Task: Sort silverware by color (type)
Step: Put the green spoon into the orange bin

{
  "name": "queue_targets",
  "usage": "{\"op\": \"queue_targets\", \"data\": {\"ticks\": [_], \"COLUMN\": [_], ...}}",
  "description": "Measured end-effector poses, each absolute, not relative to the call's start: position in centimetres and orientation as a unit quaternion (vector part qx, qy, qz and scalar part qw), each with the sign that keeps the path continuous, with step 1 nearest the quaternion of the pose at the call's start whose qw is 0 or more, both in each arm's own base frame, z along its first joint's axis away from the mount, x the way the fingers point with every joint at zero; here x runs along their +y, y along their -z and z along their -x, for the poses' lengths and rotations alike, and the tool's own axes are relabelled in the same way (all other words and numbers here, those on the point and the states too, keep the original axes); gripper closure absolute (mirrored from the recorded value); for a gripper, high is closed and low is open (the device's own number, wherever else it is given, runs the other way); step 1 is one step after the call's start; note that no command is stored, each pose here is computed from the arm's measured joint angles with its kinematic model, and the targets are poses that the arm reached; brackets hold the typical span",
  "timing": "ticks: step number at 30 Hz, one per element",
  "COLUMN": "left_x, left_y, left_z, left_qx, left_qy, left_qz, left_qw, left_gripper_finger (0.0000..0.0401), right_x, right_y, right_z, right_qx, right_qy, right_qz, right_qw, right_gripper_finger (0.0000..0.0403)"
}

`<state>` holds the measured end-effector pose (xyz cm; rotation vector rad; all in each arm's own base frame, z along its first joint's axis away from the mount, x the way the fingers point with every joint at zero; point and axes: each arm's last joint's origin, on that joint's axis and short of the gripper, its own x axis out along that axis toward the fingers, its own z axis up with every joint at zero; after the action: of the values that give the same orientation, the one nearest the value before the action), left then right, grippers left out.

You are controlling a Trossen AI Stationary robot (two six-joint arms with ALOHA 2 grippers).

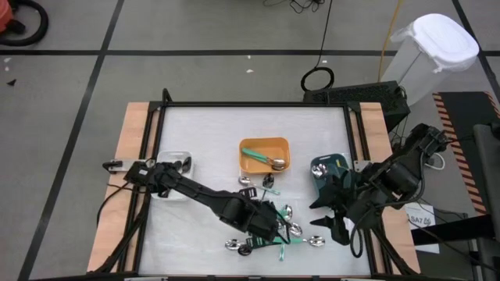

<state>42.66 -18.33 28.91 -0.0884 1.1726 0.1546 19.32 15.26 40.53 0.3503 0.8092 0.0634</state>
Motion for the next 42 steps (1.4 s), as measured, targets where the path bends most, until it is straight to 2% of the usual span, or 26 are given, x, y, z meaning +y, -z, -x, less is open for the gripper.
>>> {"op": "queue_targets", "data": {"ticks": [10, 25, 42], "left_x": [-18.0, -17.8, -17.7], "left_y": [-31.0, -31.1, -31.1], "left_z": [-43.7, -44.1, -44.1], "left_qx": [0.467, 0.457, 0.452], "left_qy": [-0.057, -0.048, -0.057], "left_qz": [0.034, 0.020, 0.001], "left_qw": [0.882, 0.888, 0.890], "left_gripper_finger": [0.0372, 0.0372, 0.0372], "right_x": [14.9, 15.1, 13.9], "right_y": [-40.4, -36.9, -35.8], "right_z": [-20.3, -23.7, -24.8], "right_qx": [0.382, 0.460, 0.511], "right_qy": [-0.048, -0.023, -0.032], "right_qz": [-0.101, -0.018, -0.020], "right_qw": [0.917, 0.887, 0.859], "right_gripper_finger": [0.0185, 0.0185, 0.0196]}}
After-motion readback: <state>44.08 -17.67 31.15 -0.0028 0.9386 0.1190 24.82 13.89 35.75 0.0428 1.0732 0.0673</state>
